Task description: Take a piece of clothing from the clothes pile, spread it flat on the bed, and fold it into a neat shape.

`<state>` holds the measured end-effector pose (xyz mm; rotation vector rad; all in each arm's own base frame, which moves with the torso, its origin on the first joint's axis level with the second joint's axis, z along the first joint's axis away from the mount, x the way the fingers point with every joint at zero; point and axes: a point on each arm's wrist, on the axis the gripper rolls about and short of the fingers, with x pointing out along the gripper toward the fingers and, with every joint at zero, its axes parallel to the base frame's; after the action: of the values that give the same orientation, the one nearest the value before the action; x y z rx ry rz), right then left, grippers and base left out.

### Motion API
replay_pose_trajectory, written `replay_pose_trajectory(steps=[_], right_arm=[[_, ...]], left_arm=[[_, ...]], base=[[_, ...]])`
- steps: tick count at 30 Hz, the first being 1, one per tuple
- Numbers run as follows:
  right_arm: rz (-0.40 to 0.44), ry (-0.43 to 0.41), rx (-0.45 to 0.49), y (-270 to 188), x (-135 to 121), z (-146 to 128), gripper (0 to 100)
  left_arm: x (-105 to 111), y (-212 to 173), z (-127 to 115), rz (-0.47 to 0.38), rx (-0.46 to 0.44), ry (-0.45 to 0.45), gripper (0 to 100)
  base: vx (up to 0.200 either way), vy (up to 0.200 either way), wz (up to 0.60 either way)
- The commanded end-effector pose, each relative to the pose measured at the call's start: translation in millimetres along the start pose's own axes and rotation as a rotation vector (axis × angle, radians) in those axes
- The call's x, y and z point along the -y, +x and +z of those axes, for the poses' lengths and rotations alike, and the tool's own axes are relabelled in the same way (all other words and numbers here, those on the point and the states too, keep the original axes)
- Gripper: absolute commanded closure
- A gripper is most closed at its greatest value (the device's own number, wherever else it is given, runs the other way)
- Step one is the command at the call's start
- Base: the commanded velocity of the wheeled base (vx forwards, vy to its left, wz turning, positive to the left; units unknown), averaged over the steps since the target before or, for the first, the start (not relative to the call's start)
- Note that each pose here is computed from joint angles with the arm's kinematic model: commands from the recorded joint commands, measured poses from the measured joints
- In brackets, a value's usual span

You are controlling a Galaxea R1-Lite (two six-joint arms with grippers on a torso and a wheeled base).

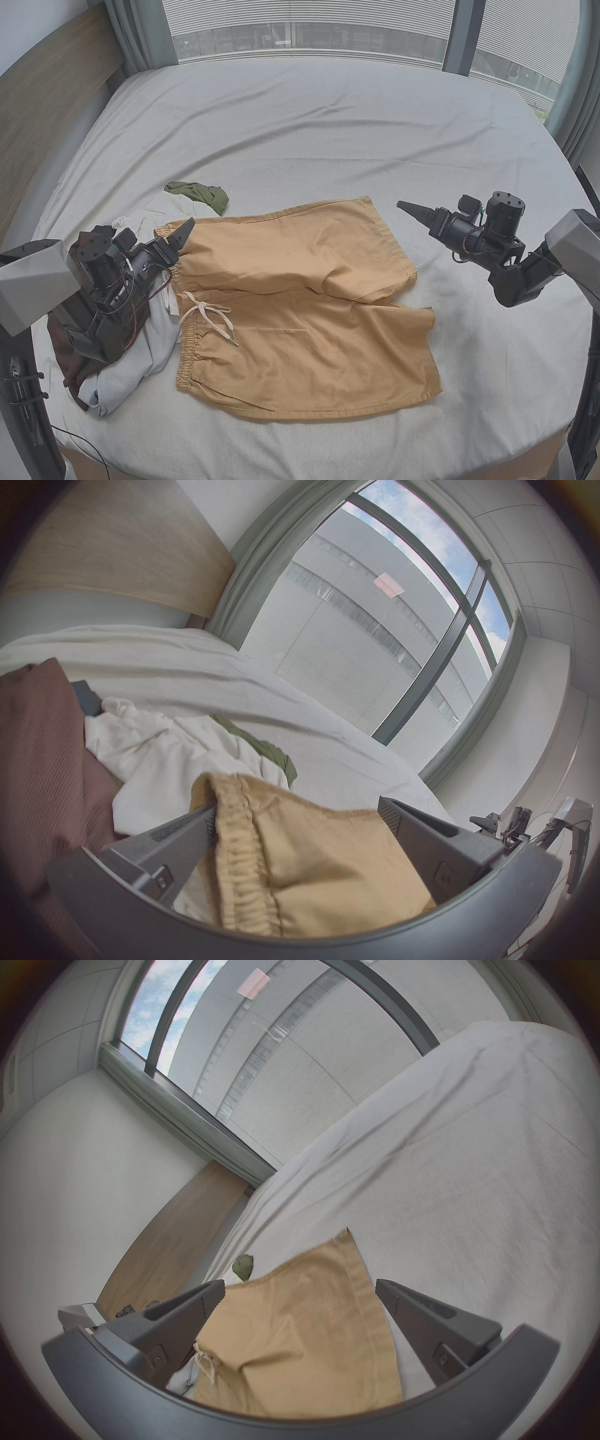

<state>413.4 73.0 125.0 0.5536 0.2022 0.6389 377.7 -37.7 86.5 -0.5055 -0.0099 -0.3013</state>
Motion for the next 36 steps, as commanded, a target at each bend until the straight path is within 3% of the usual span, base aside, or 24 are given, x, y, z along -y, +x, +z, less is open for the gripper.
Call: replay_pose_trajectory(steps=[1,6,15,22,29,36], right_arm=[[-0.022,0.006,-0.003,-52.2,-37.7,3.7,0],[-0.040,0.010,0.000,-68.9,-38.7,-5.0,0],[-0.102,0.068,-0.083,-94.6,-35.9,-30.6,0],[-0.139,0.099,-0.117,-97.9,-25.9,-40.4,0],[-0.201,0.148,-0.170,-94.2,-0.5,-58.7,0],[-0.229,0.180,-0.219,-89.8,12.0,-75.3,0]], left_arm=[[5.9,-24.2,-6.1,0.041,-0.102,-0.022,0],[19.9,-49.8,4.3,0.024,-0.185,-0.038,0],[38.6,-116.1,31.0,-0.169,-0.339,-0.080,0],[20.0,-121.8,25.7,-0.123,-0.363,-0.074,0],[18.2,-128.1,14.6,-0.130,-0.405,0.010,0],[15.5,-128.9,5.2,-0.126,-0.439,0.007,0]], base=[[0.000,0.000,0.00],[0.000,0.000,0.00],[0.000,0.000,0.00],[0.000,0.000,0.00],[0.000,0.000,0.00],[0.000,0.000,0.00]])
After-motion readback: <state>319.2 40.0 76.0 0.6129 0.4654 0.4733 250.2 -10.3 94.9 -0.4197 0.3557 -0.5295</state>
